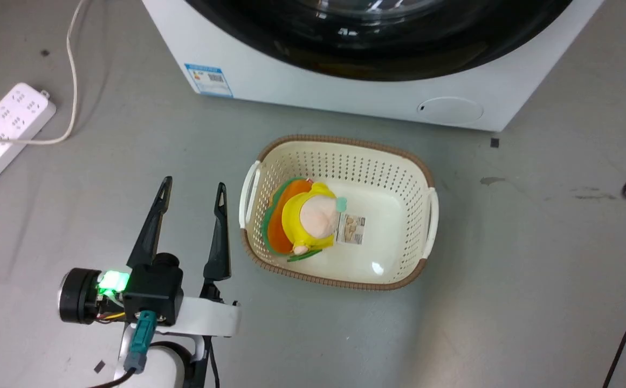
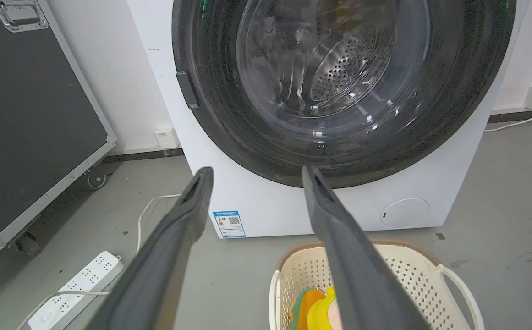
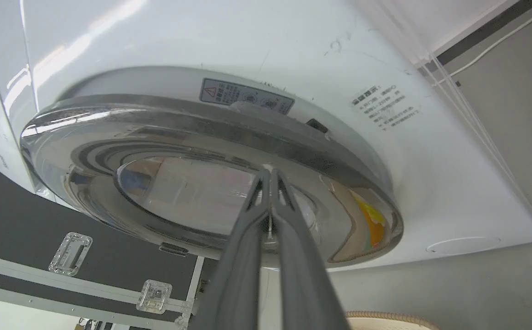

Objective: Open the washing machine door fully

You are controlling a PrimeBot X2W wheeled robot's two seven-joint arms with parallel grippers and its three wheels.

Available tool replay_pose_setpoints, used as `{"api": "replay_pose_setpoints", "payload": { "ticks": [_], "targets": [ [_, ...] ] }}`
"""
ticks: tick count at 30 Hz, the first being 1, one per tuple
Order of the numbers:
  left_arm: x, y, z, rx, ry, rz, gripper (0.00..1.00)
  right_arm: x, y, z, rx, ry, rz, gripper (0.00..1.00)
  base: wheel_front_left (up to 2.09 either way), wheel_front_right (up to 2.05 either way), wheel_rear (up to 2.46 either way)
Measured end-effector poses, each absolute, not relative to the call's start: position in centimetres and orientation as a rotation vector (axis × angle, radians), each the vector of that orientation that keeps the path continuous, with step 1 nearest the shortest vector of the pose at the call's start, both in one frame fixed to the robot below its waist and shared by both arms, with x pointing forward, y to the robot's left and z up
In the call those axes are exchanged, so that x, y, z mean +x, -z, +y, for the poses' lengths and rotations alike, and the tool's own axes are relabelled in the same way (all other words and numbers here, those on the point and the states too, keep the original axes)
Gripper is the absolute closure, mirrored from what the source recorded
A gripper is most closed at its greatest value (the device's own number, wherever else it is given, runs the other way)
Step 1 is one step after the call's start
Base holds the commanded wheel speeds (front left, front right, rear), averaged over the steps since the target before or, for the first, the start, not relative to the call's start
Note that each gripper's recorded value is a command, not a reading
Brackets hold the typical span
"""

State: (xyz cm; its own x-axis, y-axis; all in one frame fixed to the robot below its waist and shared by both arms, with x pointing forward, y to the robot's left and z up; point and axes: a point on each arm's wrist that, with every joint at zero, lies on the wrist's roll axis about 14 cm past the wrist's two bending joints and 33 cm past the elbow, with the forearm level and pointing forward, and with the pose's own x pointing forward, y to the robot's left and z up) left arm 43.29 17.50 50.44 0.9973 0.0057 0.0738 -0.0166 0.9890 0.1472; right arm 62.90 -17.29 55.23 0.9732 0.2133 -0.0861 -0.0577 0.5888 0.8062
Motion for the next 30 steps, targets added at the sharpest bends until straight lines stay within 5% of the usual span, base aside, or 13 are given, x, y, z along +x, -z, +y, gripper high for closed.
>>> {"api": "replay_pose_setpoints", "payload": {
  "ticks": [20, 30],
  "targets": [
    [44.5, -48.8, 18.1, 0.176, -0.038, -0.067, 0.00, 69.8, -53.3, -16.6, 1.110, -0.177, 0.381, 1.00, 0.00, 0.00, 0.00],
    [44.7, -48.9, 18.3, 0.192, -0.053, -0.087, 0.00, 70.1, -52.1, -14.8, 1.231, -0.278, 0.576, 1.00, 0.00, 0.00, 0.00]
  ]
}}
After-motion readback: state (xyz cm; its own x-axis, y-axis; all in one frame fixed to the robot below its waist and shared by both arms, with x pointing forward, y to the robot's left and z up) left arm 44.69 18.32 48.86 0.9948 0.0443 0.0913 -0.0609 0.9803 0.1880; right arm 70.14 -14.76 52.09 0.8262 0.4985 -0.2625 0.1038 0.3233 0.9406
